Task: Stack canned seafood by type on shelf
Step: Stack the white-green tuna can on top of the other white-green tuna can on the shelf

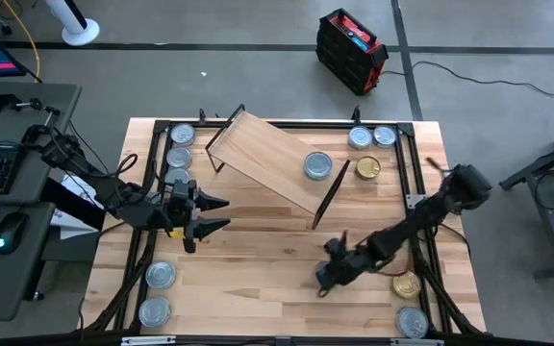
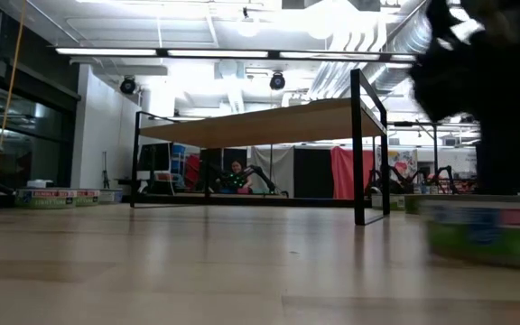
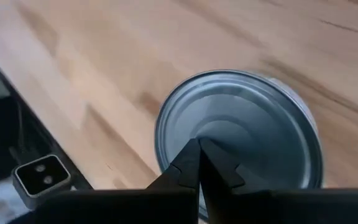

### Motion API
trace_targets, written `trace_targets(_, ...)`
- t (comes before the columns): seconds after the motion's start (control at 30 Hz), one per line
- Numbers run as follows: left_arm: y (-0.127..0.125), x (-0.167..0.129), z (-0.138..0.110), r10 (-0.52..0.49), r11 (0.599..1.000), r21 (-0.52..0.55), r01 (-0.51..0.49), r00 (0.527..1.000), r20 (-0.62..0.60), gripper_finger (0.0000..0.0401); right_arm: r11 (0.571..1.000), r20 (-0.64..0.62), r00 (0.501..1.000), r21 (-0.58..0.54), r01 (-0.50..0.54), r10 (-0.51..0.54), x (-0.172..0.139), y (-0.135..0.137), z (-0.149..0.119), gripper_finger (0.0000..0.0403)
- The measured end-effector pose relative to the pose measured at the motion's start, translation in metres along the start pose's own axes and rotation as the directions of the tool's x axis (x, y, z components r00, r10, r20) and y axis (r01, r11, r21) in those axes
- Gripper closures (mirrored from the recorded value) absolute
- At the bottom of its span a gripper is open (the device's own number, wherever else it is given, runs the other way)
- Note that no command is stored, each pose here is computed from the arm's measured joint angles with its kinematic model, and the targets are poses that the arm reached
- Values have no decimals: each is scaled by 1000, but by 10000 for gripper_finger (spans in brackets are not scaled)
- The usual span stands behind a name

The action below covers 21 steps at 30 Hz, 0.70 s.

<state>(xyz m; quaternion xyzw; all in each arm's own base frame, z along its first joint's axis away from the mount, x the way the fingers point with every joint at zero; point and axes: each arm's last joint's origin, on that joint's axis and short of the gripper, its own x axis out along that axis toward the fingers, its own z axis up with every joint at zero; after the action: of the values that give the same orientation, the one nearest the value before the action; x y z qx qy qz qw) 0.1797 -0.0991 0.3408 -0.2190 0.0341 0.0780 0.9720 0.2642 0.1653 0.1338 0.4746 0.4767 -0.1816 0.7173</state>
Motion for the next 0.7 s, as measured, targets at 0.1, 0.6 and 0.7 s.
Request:
trace_targets(0.1, 0, 0, 0, 0, 1000, 0, 0, 1000, 0, 144, 992, 17, 1000, -128, -22, 24, 15, 32, 10, 403)
trace_targets(0.6, 1, 1, -1, 10, 1000, 7, -10, 1000, -7, 144, 641, 160, 965, -768, -11, 209, 11, 165, 90, 403)
trace_targets(0.7, 4, 1, -4, 28, 1000, 9, -28, 999, -36, 144, 618, 176, 976, -784, 61, 127, -8, 167, 89, 403)
